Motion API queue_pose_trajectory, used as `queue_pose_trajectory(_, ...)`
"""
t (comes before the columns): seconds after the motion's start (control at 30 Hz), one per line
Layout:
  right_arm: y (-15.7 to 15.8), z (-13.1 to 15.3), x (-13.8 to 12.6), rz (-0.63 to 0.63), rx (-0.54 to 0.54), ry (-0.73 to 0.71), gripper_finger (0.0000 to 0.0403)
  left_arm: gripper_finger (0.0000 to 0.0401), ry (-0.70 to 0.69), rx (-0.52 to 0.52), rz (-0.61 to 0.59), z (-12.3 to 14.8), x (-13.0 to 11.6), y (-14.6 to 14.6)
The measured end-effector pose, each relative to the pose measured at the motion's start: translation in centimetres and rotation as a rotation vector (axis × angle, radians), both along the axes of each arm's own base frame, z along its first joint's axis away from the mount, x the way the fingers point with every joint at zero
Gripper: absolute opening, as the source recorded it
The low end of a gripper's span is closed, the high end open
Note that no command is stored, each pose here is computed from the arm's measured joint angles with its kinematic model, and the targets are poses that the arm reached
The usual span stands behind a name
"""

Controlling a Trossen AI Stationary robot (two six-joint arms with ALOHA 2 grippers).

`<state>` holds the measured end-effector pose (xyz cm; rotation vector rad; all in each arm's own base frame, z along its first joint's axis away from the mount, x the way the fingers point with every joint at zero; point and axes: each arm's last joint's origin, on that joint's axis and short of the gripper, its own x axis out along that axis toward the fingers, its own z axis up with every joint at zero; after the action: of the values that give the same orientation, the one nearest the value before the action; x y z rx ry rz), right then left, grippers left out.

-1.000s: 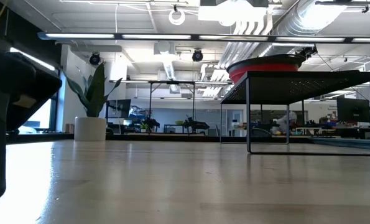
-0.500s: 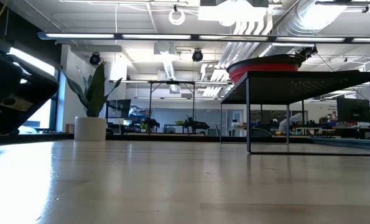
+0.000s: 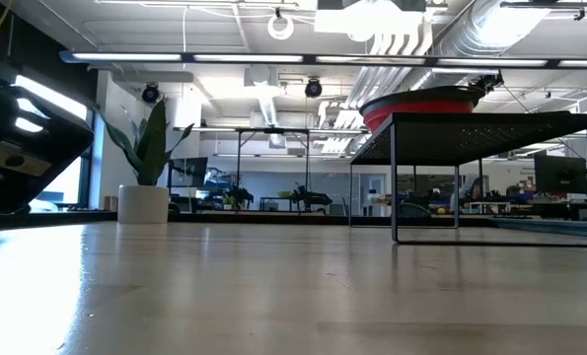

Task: Pick & Place Fruit
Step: Put the pear into the strainer bowl on the shelf

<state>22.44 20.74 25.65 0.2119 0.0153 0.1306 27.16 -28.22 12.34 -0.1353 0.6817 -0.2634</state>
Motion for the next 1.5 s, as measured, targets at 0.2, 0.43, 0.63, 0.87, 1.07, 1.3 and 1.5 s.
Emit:
queue_pose_trajectory(0.2,0.0,0.0,0.0,0.0,0.0,0.0,0.0004,0.0137,-0.001,0.002,-0.002,0.0,0.0,0.0)
queue_pose_trajectory(0.43,0.1,0.0,0.0,0.022,0.0,0.0,0.0004,0.0137,-0.021,-0.002,0.006,0.5,0.3,0.3)
queue_pose_trajectory(0.63,0.0,0.2,-0.1,0.037,-0.024,-0.01,0.0004,0.0137,-0.071,-0.023,0.049,2.8,1.8,2.2)
queue_pose_trajectory(0.87,0.4,0.3,-0.4,0.091,-0.068,-0.027,0.0004,0.0136,-0.145,-0.086,0.098,6.8,4.1,6.2)
queue_pose_trajectory(1.07,0.7,0.6,-0.9,0.113,-0.13,-0.044,0.0004,0.0136,-0.242,-0.135,0.098,11.2,5.3,10.6)
queue_pose_trajectory(1.3,0.4,1.4,-1.3,0.104,-0.177,-0.074,0.0004,0.0136,-0.49,-0.204,0.052,16.9,5.6,15.3)
queue_pose_trajectory(1.5,-1.1,1.4,0.0,0.034,-0.204,-0.072,0.0004,0.0136,-0.737,-0.216,0.001,20.7,5.2,17.8)
